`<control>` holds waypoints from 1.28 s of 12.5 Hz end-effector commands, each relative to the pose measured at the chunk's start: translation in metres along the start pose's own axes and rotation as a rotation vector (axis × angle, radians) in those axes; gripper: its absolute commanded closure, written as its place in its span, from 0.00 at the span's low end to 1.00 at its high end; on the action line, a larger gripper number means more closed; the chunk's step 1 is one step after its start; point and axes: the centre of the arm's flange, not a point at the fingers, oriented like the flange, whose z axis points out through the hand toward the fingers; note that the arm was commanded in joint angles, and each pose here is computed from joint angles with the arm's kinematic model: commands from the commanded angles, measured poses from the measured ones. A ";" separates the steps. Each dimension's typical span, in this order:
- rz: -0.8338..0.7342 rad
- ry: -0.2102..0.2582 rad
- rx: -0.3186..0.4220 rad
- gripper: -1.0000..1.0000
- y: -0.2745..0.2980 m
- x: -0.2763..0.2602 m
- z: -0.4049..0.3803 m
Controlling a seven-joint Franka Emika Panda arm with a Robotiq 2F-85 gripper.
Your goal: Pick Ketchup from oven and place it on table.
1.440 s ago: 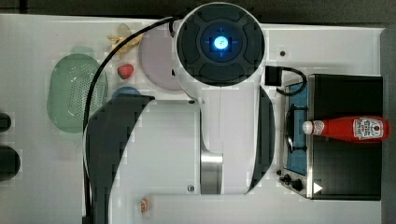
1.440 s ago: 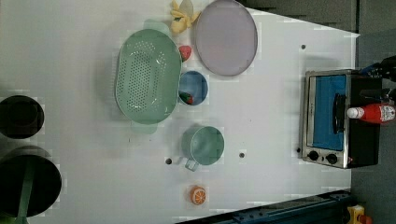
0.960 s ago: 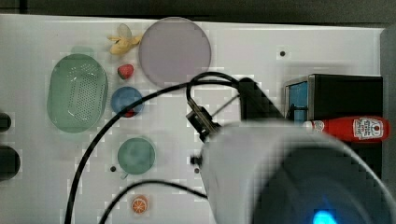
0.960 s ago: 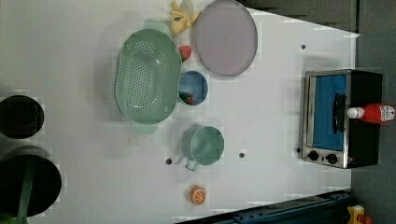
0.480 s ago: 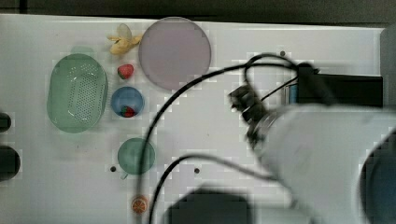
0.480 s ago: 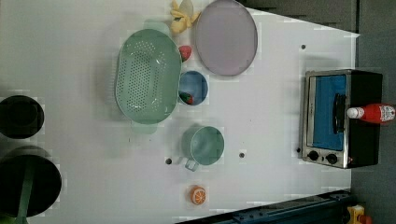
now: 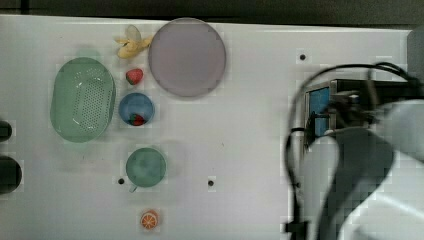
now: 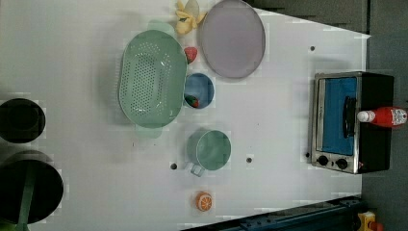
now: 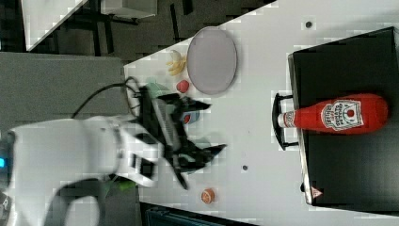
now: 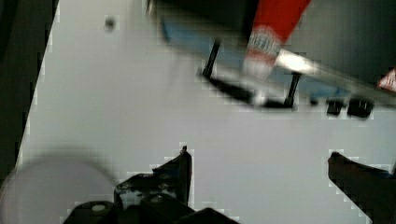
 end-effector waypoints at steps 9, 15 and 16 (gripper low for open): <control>0.273 0.120 -0.006 0.00 0.045 0.133 0.099; 0.322 0.158 -0.055 0.00 0.054 0.167 0.151; 0.324 0.161 -0.055 0.00 0.053 0.168 0.156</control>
